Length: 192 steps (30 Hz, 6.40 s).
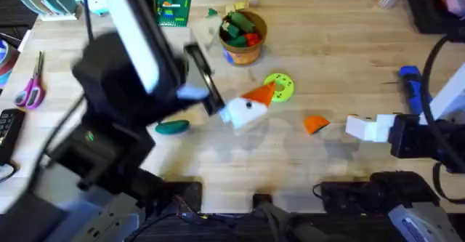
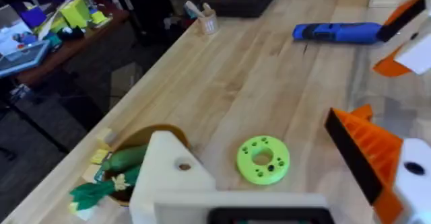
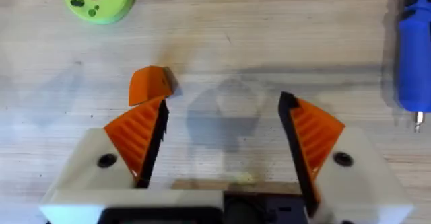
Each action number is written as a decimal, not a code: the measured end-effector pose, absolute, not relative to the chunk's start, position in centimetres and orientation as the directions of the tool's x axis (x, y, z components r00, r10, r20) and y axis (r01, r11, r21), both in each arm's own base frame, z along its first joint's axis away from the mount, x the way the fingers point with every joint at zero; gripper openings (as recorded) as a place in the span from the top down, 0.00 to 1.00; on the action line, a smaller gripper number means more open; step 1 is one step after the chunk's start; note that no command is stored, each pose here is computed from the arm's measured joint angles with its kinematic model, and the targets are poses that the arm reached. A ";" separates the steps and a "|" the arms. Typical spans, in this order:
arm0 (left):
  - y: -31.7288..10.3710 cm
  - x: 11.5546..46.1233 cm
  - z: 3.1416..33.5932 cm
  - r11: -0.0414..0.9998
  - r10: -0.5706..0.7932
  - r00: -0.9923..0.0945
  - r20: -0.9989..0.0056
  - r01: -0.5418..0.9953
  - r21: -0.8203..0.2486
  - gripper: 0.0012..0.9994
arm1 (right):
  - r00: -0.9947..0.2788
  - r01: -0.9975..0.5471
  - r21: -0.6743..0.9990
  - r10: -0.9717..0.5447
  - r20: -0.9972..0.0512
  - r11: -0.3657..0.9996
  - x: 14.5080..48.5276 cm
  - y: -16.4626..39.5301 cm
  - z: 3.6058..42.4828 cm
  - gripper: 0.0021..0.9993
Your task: Pick up the gripper from the table and insert it into the empty holder that is missing its gripper. Then pick up a screw, insert it into the mounting hole, and use the screwdriver to tighten it. Finally, clean up the table by picking up the vegetable and placing it into the bucket.
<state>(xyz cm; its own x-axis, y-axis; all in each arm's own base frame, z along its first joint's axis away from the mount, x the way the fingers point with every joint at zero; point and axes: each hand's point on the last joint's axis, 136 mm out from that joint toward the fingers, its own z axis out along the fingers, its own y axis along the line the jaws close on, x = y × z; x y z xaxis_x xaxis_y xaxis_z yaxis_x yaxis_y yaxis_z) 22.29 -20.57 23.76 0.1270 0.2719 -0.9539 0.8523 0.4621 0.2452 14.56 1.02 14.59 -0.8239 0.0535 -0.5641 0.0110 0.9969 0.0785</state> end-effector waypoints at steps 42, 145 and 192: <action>-17.7 16.4 16.3 0.573 0.019 -0.054 -0.998 0.819 -0.033 0.01 | -0.824 0.011 0.079 0.054 -0.564 0.997 14.6 1.0 14.6 0.01; -17.7 16.4 16.3 0.573 0.016 -0.058 -0.998 0.819 -0.038 0.01 | -0.762 -0.316 0.363 -0.006 -0.647 0.877 23.0 13.4 19.4 0.99; -19.0 14.1 16.4 0.442 0.018 -0.061 -0.998 0.896 -0.047 0.01 | -0.958 -0.162 0.985 -0.248 -0.143 0.057 20.2 25.3 17.9 0.99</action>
<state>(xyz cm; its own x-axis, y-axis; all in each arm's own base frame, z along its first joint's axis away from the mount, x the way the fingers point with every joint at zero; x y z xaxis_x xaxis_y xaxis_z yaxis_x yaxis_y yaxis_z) 14.12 -19.03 16.39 -0.0611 0.0178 -0.9980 0.8960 0.4416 -0.0470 20.21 25.29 17.94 -0.9582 -0.2478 -0.1432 -0.1619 0.0569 0.9852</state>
